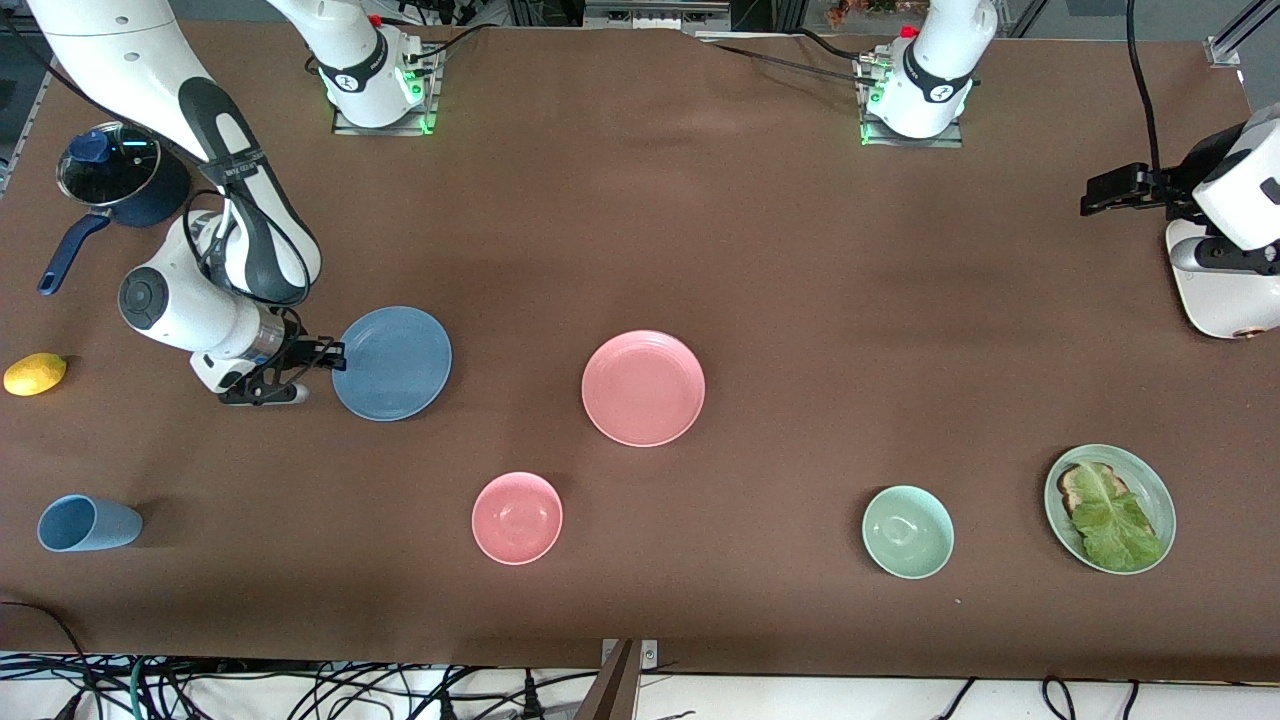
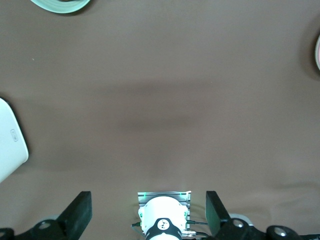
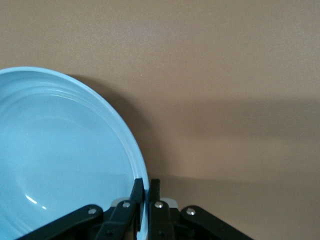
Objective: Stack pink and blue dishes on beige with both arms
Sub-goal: 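Close the right gripper on the blue plate's rim, then carry the blue plate with the right gripper onto the pink plate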
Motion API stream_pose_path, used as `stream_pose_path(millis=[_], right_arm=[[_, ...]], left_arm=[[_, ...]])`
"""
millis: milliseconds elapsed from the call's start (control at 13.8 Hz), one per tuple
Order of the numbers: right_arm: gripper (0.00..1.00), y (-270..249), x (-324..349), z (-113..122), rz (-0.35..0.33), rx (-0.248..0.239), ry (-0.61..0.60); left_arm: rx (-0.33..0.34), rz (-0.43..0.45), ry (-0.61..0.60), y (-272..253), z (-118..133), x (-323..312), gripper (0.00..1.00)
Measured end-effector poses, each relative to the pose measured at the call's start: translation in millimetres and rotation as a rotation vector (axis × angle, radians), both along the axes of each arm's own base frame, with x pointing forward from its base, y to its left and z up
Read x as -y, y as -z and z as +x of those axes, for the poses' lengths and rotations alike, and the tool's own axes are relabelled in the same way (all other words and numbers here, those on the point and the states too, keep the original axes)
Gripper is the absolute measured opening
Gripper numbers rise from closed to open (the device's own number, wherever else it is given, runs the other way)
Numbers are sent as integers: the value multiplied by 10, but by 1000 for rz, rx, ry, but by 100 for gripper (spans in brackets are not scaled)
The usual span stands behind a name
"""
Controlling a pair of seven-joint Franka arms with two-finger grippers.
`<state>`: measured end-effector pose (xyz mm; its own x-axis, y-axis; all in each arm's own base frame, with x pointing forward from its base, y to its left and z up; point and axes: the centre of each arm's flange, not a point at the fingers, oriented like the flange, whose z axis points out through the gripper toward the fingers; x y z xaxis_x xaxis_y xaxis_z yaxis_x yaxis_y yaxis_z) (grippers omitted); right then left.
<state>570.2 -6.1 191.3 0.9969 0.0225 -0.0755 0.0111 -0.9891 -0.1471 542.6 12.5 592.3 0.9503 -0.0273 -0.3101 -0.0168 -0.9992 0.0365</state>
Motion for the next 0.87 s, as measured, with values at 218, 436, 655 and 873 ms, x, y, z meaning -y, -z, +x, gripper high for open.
stream_pose_path(millis=[218,436,655,873], right_arm=[[7,-73,-15,64,3,13,-3],[5,-356,-128,205,62,-34,10],[5,-841,-309,378,125,-128,67],[5,-1221,-844,495,145,-158,155]], left_arm=[[-1,-19,-30,7,-6,-135,100],[0,-20,-25,-6,-24,-107,100],[-4,-21,-20,8,-35,-80,100],[-7,-21,-19,22,-36,-72,100]])
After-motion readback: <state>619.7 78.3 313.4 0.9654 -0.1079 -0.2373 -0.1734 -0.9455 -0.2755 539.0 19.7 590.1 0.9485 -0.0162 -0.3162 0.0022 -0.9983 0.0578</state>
